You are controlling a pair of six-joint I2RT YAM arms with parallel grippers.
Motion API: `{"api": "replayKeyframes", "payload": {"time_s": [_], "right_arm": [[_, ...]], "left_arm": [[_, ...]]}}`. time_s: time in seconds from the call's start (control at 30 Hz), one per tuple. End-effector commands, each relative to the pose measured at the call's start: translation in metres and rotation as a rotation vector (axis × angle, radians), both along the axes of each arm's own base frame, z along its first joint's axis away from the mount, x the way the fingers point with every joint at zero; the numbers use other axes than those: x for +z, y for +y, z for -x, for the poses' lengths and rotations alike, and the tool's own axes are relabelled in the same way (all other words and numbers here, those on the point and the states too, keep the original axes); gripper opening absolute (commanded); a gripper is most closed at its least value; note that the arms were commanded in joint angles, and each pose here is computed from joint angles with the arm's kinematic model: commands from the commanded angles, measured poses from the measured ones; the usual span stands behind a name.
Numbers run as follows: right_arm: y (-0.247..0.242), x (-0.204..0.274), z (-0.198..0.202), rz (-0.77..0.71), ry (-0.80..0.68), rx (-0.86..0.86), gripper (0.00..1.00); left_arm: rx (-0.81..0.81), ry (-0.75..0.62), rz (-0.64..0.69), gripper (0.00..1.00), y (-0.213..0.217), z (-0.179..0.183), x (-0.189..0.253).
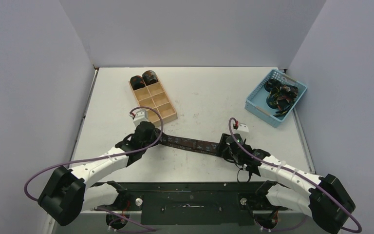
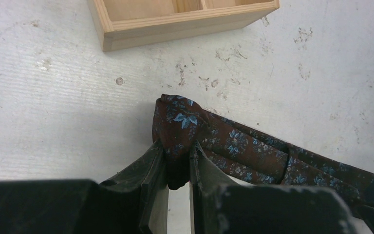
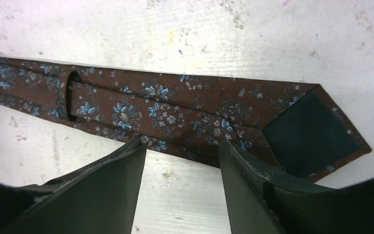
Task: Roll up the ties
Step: Roll the tie at the center of the board.
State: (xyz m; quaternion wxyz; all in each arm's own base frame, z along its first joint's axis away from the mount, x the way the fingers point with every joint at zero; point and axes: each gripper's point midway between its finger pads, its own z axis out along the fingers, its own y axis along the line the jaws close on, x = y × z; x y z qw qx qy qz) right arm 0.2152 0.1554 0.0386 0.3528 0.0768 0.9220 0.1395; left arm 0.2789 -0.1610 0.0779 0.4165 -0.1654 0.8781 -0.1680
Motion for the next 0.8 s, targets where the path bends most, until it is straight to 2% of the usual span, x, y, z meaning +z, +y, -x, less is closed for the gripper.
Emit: {"api": "replayKeyframes", "payload": {"time_s": [0.0, 0.5, 0.77], "right_arm": [[0.008, 0.033, -0.011, -0.031, -0.081, 0.029, 0.58], [0.008, 0.044, -0.009, -0.039, -0.126, 0.076, 0.59], [-0.001, 0.048, -0.01, -0.029, -0.148, 0.06, 0.59]], "left_arm": [[0.025, -0.056, -0.127, 0.0, 0.007, -0.013, 0.018], [0.016, -0.11, -0.627, 0.0, -0.009, -0.017, 0.009], [-0.059, -0.135, -0.861, 0.0, -0.038, -0.017, -0.003]]}}
